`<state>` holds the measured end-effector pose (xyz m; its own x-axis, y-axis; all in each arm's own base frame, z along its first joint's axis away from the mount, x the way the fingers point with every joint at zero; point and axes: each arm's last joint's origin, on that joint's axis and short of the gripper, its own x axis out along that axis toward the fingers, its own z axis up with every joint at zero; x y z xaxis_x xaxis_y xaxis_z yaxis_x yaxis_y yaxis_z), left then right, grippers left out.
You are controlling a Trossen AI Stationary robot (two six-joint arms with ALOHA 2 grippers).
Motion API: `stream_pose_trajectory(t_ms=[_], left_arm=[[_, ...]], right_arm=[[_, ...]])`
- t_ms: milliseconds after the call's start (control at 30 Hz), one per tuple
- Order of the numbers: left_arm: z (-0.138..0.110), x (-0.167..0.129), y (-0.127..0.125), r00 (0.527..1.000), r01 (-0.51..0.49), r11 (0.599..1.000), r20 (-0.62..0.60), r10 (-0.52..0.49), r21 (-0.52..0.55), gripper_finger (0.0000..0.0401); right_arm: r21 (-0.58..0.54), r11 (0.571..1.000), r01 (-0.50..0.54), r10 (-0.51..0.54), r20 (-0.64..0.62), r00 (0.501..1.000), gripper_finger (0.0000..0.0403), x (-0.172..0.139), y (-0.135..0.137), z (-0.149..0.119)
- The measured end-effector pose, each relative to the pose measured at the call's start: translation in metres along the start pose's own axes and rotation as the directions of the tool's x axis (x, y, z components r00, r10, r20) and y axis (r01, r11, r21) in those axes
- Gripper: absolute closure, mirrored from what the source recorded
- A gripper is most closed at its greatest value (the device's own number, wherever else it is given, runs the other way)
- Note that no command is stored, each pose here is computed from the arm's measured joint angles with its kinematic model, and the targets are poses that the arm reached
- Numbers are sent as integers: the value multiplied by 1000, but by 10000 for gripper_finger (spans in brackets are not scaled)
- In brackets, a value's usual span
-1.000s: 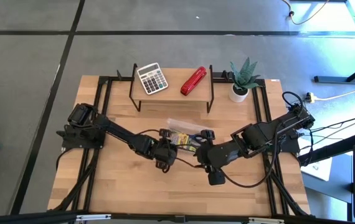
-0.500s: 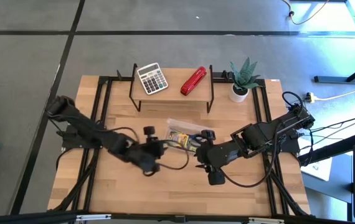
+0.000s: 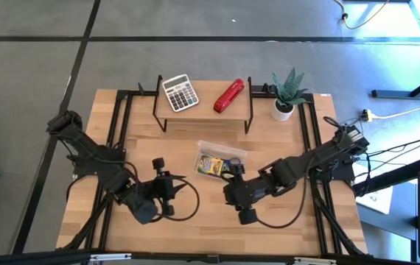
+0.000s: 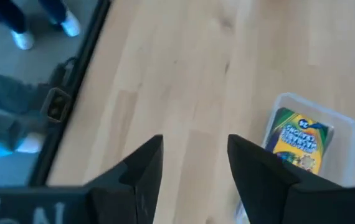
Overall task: Pack school essentials
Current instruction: Adjust the purple pen in the transparent supply box
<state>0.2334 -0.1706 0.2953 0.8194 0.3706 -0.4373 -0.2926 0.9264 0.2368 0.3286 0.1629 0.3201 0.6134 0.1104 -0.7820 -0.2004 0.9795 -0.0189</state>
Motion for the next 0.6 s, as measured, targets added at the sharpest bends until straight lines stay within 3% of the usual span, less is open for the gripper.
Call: stream_pose_trajectory(t_ms=[233, 600], left_arm=[[-4, -9, -5, 1000, 21, 999, 0, -21, -36, 307], [-5, -11, -7, 1000, 30, 998, 3, -30, -64, 307]], right_arm=[[-35, 994, 101, -99, 64, 993, 221, 43, 3, -6], [30, 965, 261, -262, 3, 965, 221, 107, -20, -34]])
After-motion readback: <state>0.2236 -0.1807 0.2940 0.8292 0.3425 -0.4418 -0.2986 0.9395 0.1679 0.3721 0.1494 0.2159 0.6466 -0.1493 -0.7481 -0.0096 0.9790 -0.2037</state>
